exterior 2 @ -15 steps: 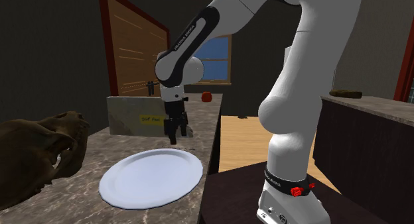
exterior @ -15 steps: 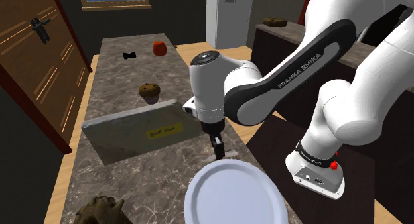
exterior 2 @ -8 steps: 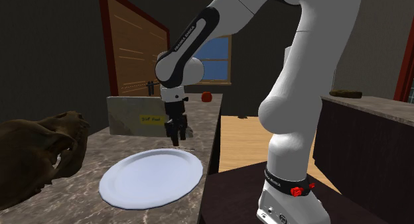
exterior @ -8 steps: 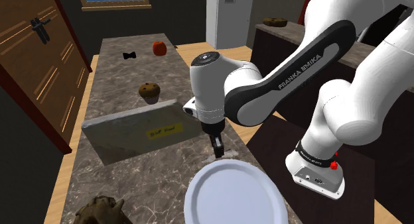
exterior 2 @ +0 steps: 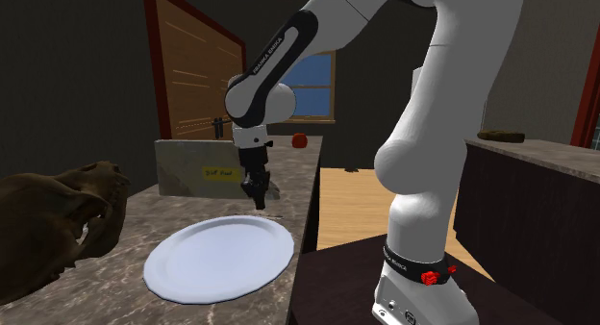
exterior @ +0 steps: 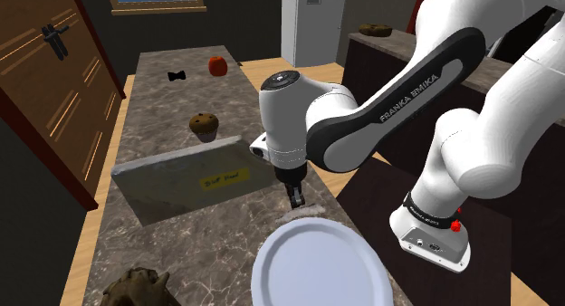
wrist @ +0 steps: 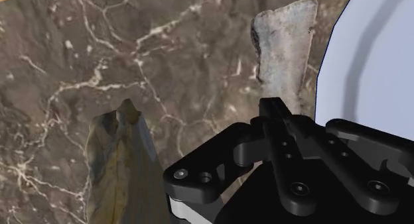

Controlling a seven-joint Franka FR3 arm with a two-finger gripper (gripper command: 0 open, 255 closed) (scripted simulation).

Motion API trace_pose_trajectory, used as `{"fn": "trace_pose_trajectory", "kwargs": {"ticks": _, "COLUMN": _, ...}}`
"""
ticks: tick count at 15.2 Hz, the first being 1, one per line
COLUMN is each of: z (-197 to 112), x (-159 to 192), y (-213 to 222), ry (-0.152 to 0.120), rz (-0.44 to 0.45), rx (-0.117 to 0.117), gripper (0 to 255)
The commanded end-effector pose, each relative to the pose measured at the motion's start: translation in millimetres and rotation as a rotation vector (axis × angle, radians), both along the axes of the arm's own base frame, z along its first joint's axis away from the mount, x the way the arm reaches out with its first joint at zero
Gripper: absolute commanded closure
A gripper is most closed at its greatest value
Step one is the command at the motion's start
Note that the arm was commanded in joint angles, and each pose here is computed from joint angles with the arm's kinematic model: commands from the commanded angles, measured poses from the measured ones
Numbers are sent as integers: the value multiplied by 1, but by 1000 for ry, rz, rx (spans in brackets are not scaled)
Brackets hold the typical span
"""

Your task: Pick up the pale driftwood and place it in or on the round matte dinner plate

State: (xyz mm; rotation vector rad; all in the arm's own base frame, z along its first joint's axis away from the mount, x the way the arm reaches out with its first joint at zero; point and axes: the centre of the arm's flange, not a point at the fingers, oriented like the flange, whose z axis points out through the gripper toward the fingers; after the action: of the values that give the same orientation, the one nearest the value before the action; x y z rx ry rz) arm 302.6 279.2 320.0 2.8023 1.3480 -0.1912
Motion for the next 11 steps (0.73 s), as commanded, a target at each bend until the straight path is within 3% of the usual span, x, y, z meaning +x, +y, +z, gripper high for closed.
{"fn": "trace_pose_trajectory", "kwargs": {"ticks": 1, "z": 0, "x": 0, "y": 0, "ry": 0, "rz": 0, "rx": 0, "gripper": 255}}
{"fn": "trace_pose_trajectory", "kwargs": {"ticks": 2, "z": 0, "x": 0, "y": 0, "ry": 0, "rz": 0, "rx": 0, "gripper": 0}}
{"fn": "trace_pose_trajectory", "kwargs": {"ticks": 5, "z": 17, "x": -25, "y": -76, "ry": -27, "rz": 36, "rx": 339, "gripper": 0}}
{"fn": "trace_pose_trajectory", "kwargs": {"ticks": 11, "z": -14, "x": -27, "y": -68, "ry": -27, "rz": 36, "rx": 339, "gripper": 0}}
